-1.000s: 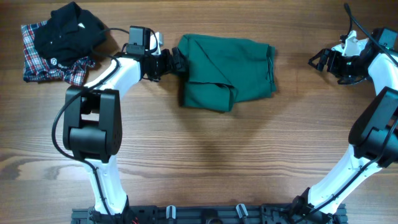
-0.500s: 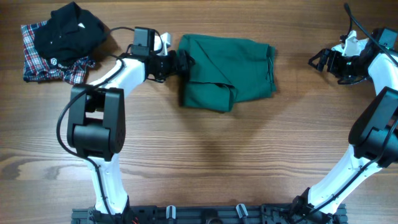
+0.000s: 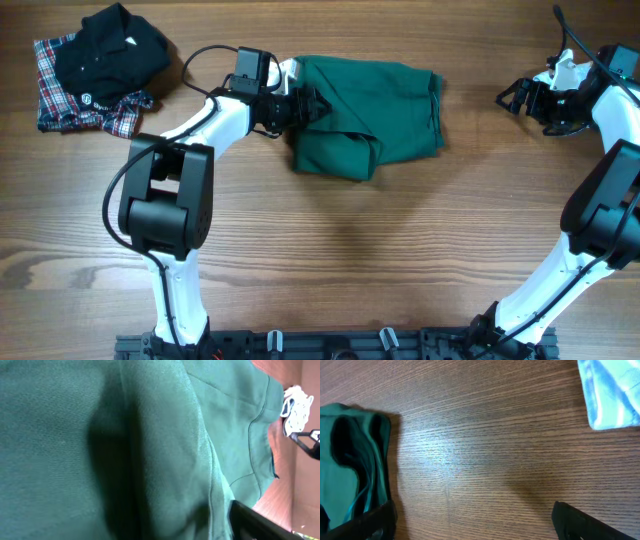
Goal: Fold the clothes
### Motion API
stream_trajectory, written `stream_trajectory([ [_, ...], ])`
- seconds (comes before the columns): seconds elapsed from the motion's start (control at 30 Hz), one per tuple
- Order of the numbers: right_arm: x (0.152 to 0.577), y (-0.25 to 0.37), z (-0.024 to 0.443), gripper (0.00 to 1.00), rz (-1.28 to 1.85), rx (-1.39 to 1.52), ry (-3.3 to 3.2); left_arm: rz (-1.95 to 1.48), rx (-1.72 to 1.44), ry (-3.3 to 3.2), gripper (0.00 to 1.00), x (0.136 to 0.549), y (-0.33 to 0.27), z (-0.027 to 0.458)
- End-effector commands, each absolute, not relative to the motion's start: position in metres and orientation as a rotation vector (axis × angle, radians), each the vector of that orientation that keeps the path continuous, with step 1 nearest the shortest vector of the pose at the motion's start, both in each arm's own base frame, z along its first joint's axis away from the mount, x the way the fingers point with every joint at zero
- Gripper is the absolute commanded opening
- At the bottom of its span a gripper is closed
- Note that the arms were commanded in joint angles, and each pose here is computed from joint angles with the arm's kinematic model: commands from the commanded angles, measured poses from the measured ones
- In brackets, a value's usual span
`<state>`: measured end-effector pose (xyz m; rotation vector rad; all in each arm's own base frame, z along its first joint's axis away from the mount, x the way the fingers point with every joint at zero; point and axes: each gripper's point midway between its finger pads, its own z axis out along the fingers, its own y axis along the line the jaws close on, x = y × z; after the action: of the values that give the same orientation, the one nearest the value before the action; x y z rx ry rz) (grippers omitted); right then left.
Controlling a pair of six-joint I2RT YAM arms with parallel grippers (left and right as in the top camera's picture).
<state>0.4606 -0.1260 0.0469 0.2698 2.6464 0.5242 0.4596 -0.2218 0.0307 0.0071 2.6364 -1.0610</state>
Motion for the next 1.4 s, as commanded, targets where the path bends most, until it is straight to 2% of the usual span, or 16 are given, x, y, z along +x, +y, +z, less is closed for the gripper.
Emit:
stream_trajectory([
  [0.0, 0.465, -0.121, 0.045, 1.00, 0.565, 0.263, 2.639, -1.091, 0.046, 2.618, 0.53, 0.461, -0.227, 0.030],
  [0.03, 0.465, -0.121, 0.045, 1.00, 0.565, 0.263, 2.640, -1.092, 0.050, 2.611, 0.41, 0.462, -0.227, 0.031],
  [0.1, 0.464, -0.121, 0.045, 1.00, 0.566, 0.264, 2.641, -1.092, 0.053, 2.602, 0.34, 0.464, -0.227, 0.032],
  [0.2, 0.464, -0.120, 0.045, 1.00, 0.566, 0.264, 2.641, -1.089, 0.045, 2.597, 0.44, 0.466, -0.224, 0.033],
  [0.33, 0.464, -0.121, 0.045, 1.00, 0.566, 0.264, 2.641, -1.080, 0.029, 2.593, 0.51, 0.470, -0.218, 0.033],
  [0.47, 0.464, -0.121, 0.045, 1.00, 0.565, 0.264, 2.641, -1.057, 0.002, 2.587, 0.54, 0.475, -0.208, 0.034],
  [0.87, 0.463, -0.120, 0.045, 1.00, 0.567, 0.265, 2.644, -0.922, -0.047, 2.576, 0.53, 0.487, -0.189, 0.034],
  [0.93, 0.463, -0.120, 0.045, 1.00, 0.567, 0.265, 2.644, -0.923, -0.047, 2.576, 0.44, 0.487, -0.189, 0.034],
  [1.0, 0.463, -0.120, 0.045, 1.00, 0.568, 0.266, 2.644, -0.927, -0.047, 2.579, 0.30, 0.486, -0.189, 0.035],
  [1.07, 0.463, -0.120, 0.045, 1.00, 0.568, 0.265, 2.645, -0.934, -0.044, 2.579, 0.22, 0.484, -0.190, 0.039],
  [1.37, 0.463, -0.120, 0.045, 1.00, 0.567, 0.265, 2.644, -0.934, 0.018, 2.555, 0.12, 0.480, -0.199, 0.058],
])
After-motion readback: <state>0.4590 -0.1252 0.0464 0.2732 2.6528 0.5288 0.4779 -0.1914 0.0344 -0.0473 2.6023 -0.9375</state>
